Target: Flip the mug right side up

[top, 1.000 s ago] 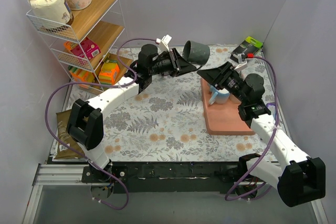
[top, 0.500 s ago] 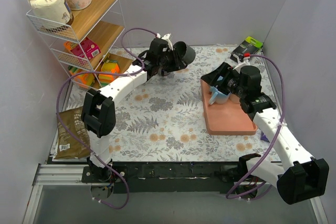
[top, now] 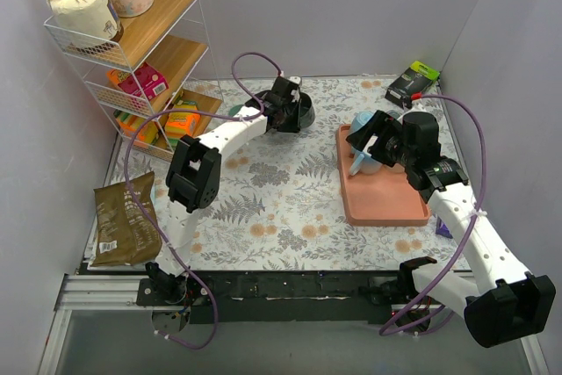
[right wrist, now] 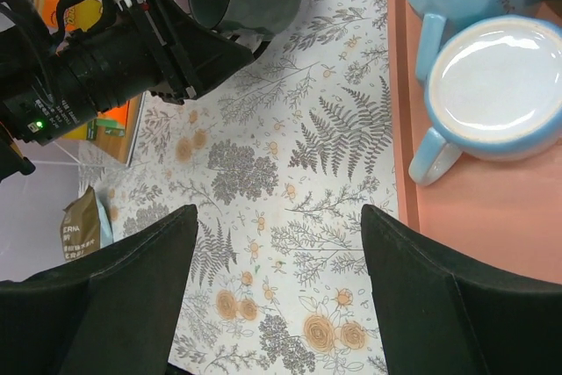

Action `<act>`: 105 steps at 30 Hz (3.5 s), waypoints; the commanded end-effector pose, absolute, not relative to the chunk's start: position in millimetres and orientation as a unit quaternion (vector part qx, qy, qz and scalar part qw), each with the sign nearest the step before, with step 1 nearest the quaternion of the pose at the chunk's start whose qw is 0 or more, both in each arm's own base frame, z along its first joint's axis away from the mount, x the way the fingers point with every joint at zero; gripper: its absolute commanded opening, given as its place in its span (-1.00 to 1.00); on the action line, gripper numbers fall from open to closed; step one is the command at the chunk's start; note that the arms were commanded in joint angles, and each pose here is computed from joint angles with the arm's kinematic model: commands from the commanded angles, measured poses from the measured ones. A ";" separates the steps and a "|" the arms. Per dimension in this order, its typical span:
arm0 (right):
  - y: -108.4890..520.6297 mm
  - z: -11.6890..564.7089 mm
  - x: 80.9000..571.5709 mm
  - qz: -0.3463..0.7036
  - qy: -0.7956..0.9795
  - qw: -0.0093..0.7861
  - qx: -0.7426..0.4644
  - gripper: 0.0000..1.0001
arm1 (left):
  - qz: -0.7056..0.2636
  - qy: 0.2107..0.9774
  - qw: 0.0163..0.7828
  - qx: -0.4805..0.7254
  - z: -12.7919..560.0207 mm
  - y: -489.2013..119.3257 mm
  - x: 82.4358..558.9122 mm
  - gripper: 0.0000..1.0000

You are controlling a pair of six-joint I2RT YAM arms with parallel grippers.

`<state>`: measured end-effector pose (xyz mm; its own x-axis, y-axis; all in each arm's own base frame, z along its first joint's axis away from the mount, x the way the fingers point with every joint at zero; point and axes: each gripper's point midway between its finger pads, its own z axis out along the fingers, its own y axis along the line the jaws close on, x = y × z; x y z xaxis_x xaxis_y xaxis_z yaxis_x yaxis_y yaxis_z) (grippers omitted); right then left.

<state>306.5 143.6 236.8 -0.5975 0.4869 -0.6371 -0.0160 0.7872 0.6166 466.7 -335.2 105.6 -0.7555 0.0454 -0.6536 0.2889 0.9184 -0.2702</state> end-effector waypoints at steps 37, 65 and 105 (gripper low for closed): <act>134.3 220.5 289.4 0.265 0.870 0.383 0.161 0.75 | -0.100 0.905 0.389 0.141 94.4 -357.0 505.7 -0.81; 96.4 184.8 303.2 0.101 0.909 0.352 0.197 0.78 | -0.213 0.840 0.484 0.125 262.0 -352.9 468.4 0.96; 112.6 91.8 343.2 -0.085 0.895 0.313 0.305 0.04 | -0.255 0.837 0.482 0.036 275.2 -227.1 379.6 0.96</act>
<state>338.5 112.7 97.3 -0.6402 0.4820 -0.5981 0.5772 0.8156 0.0394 384.5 -228.8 258.3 -0.5544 -0.1539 -0.8179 0.2858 0.8878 -0.3607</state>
